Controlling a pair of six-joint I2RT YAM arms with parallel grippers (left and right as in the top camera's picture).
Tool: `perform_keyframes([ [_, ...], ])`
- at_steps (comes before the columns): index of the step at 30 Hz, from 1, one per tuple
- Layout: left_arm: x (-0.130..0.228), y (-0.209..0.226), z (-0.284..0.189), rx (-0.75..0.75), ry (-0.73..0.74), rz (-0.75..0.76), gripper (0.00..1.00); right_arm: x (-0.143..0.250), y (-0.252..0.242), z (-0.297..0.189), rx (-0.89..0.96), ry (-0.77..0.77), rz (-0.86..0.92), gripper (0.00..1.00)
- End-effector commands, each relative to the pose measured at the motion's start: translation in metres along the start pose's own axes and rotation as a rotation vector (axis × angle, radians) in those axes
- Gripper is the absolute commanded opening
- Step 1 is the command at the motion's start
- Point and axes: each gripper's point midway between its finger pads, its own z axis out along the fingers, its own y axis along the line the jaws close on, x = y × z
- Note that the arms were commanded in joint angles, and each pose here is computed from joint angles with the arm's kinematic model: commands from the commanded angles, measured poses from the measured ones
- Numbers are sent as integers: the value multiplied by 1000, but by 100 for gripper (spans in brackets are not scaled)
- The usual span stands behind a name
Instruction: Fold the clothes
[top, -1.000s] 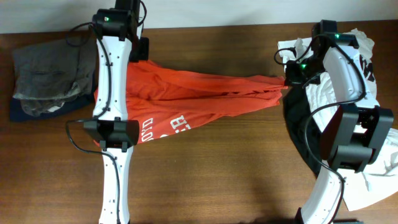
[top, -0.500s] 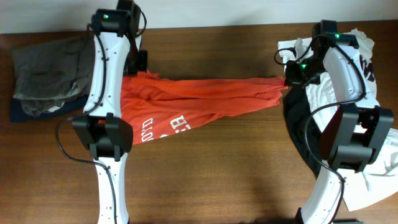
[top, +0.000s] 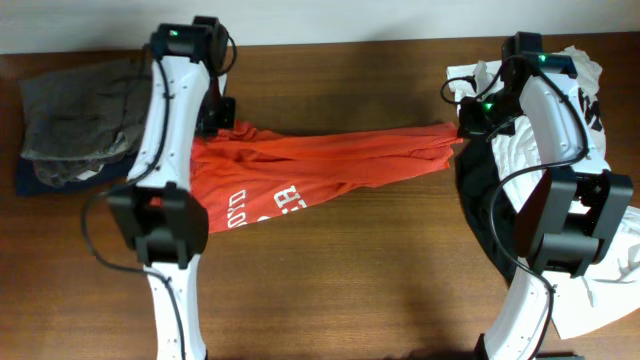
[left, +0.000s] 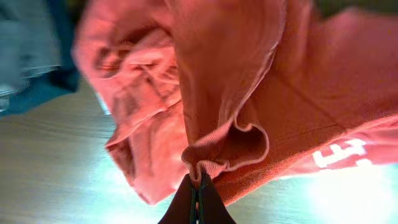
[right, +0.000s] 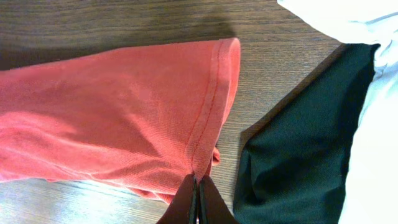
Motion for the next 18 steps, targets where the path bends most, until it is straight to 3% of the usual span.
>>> perform_keyframes([
  [1, 7, 16, -50, -9, -117, -46, 1, -8, -1, -9, 0, -34, -13, 4],
  [6, 20, 15, -38, -16, -58, -36, 1, -8, -1, -9, 0, -33, -23, 4],
  [12, 53, 13, 6, -41, 135, -4, 1, -8, -1, -9, -1, -32, -27, 4],
  [18, 79, 26, 36, -157, 257, -39, 1, -8, -1, -9, -1, -33, -27, 4],
])
